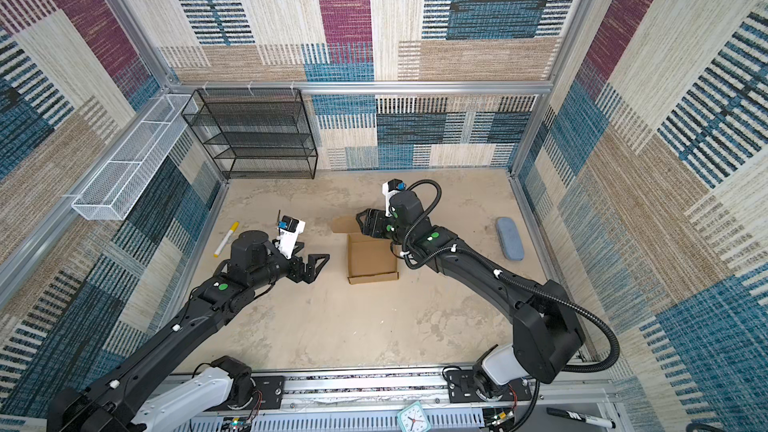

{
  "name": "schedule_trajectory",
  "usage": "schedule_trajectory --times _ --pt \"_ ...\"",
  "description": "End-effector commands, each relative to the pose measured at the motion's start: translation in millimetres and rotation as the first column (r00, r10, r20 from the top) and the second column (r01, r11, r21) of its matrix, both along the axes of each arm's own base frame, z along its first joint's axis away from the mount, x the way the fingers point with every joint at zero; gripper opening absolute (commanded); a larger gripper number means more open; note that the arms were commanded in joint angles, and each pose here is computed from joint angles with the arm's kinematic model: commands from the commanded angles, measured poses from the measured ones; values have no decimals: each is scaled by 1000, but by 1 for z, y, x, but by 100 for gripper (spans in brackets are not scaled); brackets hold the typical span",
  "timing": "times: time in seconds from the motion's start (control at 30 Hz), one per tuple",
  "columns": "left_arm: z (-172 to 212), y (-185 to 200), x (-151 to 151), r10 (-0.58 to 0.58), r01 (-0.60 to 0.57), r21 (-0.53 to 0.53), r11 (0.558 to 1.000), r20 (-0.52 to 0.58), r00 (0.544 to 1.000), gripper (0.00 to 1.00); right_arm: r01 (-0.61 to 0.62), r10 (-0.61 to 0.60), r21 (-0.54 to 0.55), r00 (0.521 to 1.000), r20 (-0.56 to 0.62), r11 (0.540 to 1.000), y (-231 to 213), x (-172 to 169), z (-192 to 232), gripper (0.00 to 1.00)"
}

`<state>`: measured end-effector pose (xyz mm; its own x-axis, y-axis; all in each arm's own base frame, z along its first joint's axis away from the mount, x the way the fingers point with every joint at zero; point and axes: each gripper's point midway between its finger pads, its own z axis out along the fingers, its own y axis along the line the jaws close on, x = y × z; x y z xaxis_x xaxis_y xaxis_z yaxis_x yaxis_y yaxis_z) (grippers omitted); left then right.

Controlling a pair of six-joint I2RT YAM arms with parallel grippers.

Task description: Fold the paper box

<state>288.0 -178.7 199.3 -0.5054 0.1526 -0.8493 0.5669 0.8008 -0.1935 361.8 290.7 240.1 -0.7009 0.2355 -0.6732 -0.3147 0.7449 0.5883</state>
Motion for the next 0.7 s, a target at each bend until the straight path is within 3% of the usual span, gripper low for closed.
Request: schedule_trajectory --times 0.0,0.2,0.33,0.5,0.67 --pt "4 -8 11 -94 79 135 988 112 989 100 -20 20 2 1000 8 1000 3 5 8 76" --pt "-9 -23 28 -223 166 253 953 213 951 100 -23 23 3 1000 10 1000 0 14 11 76" --pt "-12 -24 37 -275 173 306 936 335 901 99 -23 23 12 1000 16 1000 -3 18 13 76" --pt "-15 -32 43 -375 217 384 897 405 834 99 -33 32 25 999 17 999 -2 24 13 76" --pt "-19 -19 64 -357 183 393 901 434 827 99 -39 38 22 999 10 999 -1 28 9 75"
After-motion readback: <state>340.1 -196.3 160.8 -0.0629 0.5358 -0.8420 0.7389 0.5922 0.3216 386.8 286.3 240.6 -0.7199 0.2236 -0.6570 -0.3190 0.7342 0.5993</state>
